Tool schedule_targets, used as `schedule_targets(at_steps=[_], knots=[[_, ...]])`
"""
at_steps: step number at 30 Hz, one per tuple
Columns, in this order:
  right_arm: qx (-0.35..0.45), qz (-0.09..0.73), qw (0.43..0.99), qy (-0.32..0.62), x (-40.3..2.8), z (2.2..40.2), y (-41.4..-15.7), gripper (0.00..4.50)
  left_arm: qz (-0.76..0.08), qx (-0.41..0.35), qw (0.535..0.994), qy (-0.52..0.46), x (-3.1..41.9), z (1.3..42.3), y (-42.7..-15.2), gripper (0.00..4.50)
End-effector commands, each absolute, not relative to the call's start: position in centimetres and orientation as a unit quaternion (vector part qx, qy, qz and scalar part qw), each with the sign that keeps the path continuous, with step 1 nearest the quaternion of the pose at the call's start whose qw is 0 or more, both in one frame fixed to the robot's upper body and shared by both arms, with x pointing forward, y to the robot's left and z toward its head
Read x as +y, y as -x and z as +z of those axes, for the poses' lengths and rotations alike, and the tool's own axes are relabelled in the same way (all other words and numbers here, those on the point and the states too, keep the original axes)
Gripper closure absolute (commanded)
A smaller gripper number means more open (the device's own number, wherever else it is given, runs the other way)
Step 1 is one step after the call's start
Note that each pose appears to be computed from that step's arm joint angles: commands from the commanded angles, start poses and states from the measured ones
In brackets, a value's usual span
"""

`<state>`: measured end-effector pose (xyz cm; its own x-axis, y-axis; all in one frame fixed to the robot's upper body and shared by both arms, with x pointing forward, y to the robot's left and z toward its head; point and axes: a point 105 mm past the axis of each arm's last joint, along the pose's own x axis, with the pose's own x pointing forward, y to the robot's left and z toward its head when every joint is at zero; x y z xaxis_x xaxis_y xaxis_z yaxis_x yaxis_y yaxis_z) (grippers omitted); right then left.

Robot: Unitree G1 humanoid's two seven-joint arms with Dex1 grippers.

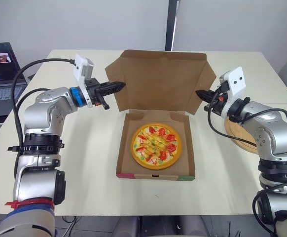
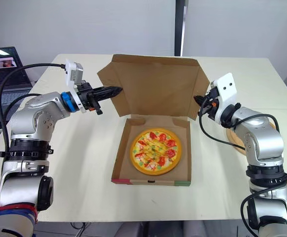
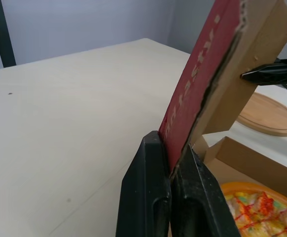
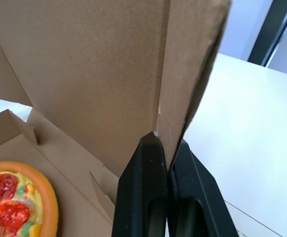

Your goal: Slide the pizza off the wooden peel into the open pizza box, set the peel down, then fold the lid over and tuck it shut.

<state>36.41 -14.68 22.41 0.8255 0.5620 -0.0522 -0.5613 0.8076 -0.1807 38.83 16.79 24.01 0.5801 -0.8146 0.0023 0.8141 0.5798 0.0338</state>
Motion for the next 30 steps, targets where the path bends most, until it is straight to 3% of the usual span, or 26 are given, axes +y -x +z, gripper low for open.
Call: schedule_targets(at_steps=[1, 10, 30], knots=[[-0.055, 0.271, 0.955, 0.107, -14.9, 25.5, -36.3, 4.45, -0.45, -0.041, 0.892, -0.032, 16.1, 25.7, -39.6, 4.5], [-0.067, 0.231, 0.964, 0.115, -14.6, 26.7, -36.4, 4.45, -0.431, -0.04, 0.901, -0.027, 12.9, 25.8, -40.9, 4.5], [-0.029, 0.192, 0.979, 0.061, -12.3, 24.5, -33.1, 4.45, -0.403, -0.009, 0.913, 0.068, 9.3, 25.7, -36.7, 4.5]])
